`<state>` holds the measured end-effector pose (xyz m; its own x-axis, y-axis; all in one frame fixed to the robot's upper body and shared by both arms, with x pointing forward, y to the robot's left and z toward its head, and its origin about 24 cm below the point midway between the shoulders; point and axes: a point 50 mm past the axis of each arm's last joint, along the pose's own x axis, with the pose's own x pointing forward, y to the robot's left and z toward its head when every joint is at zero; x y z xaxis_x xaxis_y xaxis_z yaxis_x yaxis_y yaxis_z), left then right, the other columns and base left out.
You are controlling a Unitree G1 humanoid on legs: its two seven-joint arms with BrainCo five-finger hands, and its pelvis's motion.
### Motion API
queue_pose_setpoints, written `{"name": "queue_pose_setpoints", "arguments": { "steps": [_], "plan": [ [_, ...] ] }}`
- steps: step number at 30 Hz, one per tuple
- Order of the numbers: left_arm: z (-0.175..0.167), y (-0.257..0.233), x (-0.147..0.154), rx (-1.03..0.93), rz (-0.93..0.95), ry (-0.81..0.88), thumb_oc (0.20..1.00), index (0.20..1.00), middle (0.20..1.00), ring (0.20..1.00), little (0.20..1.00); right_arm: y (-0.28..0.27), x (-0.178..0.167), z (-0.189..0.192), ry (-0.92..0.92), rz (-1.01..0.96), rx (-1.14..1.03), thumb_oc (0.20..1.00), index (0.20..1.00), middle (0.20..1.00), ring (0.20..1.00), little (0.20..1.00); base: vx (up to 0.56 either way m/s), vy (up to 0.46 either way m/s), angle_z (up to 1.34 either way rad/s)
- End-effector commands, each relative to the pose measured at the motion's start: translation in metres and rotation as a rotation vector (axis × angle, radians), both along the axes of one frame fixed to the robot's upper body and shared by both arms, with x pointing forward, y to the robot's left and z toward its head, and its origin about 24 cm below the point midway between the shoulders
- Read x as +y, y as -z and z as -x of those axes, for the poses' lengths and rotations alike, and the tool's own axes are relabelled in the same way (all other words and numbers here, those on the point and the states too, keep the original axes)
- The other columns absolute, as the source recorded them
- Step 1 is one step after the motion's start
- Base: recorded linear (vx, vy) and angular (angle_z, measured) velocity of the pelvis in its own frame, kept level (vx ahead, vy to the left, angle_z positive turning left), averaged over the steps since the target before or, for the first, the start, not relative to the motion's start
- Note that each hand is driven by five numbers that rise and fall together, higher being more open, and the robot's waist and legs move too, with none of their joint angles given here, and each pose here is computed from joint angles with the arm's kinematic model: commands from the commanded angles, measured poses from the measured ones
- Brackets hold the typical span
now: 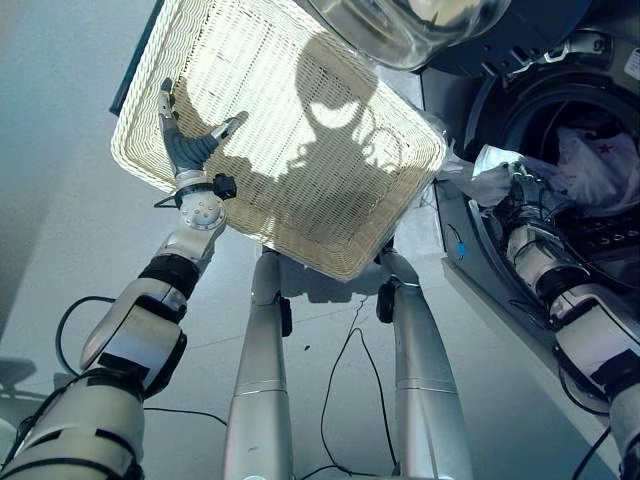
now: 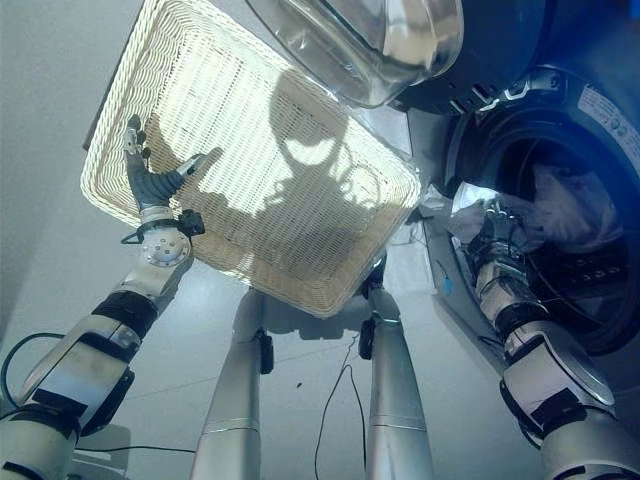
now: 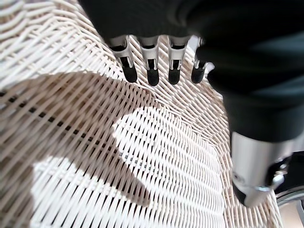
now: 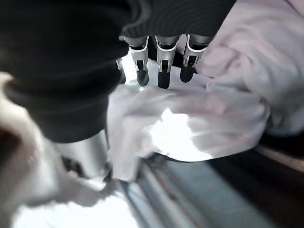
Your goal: Put the clothes into the washing machine.
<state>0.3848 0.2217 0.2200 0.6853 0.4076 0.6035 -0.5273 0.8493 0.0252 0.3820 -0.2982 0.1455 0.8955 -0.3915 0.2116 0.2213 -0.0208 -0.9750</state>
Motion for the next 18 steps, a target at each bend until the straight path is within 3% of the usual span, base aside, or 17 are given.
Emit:
{"name": "queue_pose_setpoints", "arguments": {
  "steps": [1, 18],
  "plan": [
    [-0.002, -0.015, -0.011, -0.082, 0.027, 0.006, 1.0, 1.0, 1.0, 1.0, 1.0, 0.0, -0.022, 0.009, 0.104, 0.178, 0.104, 0.2, 0.2, 0.2, 0.2, 0.2, 0.0, 0.0, 0.0],
    [-0.001, -0.014, -0.015, -0.096, 0.049, 0.027, 1.0, 1.0, 1.0, 1.0, 1.0, -0.013, -0.02, 0.005, 0.136, 0.327, 0.131, 0.2, 0.2, 0.2, 0.2, 0.2, 0.0, 0.0, 0.0]
  ]
}}
